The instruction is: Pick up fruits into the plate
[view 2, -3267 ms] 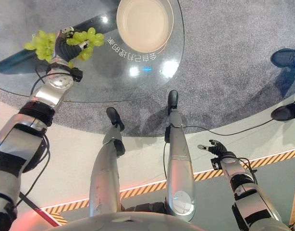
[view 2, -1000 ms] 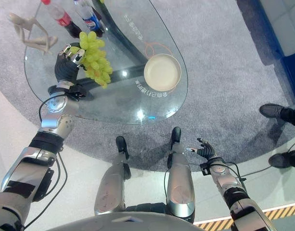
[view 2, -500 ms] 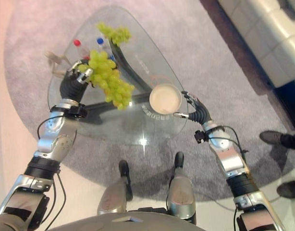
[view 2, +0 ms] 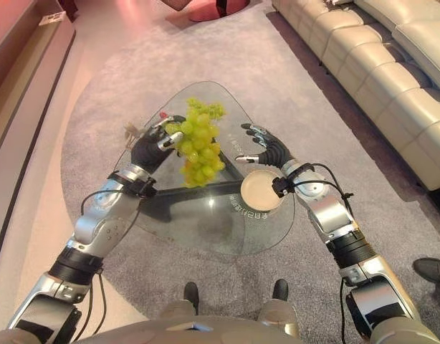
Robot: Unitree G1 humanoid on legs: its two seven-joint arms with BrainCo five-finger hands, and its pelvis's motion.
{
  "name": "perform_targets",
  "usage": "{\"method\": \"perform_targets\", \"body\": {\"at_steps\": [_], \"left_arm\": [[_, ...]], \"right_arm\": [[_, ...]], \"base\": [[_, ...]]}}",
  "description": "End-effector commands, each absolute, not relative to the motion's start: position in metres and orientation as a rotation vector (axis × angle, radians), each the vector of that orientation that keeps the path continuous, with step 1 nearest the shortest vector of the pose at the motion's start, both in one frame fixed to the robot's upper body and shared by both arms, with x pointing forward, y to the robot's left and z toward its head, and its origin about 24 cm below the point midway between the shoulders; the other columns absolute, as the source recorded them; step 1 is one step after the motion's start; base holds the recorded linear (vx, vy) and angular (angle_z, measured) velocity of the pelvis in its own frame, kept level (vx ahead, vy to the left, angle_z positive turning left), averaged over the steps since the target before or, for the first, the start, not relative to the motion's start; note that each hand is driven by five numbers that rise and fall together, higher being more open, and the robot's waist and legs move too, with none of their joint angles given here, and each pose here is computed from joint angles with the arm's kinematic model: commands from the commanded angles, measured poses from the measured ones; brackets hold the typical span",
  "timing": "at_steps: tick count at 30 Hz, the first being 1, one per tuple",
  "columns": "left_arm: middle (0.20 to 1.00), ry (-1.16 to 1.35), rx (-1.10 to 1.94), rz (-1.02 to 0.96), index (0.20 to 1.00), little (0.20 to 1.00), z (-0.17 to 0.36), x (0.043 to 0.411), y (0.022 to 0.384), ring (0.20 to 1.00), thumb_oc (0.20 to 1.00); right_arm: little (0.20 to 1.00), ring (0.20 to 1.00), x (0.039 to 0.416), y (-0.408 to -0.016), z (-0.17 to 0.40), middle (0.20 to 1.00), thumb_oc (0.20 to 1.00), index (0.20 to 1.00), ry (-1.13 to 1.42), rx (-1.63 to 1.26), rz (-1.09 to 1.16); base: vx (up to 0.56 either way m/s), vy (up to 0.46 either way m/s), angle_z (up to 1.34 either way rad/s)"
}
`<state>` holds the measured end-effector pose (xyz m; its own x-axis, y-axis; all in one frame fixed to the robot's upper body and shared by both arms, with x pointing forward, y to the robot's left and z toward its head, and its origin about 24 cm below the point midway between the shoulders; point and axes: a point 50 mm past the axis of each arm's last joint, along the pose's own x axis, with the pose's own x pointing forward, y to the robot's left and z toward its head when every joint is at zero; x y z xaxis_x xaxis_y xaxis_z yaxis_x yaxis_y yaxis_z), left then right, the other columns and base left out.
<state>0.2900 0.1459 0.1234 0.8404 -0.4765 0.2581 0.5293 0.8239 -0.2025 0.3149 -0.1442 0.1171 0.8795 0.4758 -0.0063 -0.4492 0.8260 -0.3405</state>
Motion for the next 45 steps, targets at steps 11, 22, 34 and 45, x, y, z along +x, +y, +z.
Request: {"method": "perform_targets", "body": {"at_steps": [11,22,34,45], "left_arm": [[0.2,-0.409,-0.274,-0.729,0.2,0.2,0.167,0.279,0.124,0.2,0.2],[0.2,-0.468,-0.258,-0.752,0.2,0.2,0.181,0.278,0.122,0.2,0.2],[0.2,-0.449,-0.36,-0.803,0.2,0.2,0.179,0.277,0.11,0.2,0.2],[0.2,-0.399,-0.483,-0.899,0.2,0.2,0.172,0.272,0.082,0.2,0.2]], "right_arm": [[1.0,1.0,0.305,-0.094,0.116,1.0,1.0,1.0,0.042,-0.073,0.764],[1.0,1.0,0.294,-0.088,0.096,1.0,1.0,1.0,0.228,0.101,0.858],[1.0,1.0,0.291,-0.075,0.105,1.0,1.0,1.0,0.209,0.183,0.909],[1.0,1.0,0.289,-0.061,0.112,1.0,1.0,1.0,0.187,0.239,0.93]], "base": [[0.01,-0.006,0.02],[0.0,0.0,0.0],[0.0,-0.001,-0.02],[0.0,0.0,0.0]]}}
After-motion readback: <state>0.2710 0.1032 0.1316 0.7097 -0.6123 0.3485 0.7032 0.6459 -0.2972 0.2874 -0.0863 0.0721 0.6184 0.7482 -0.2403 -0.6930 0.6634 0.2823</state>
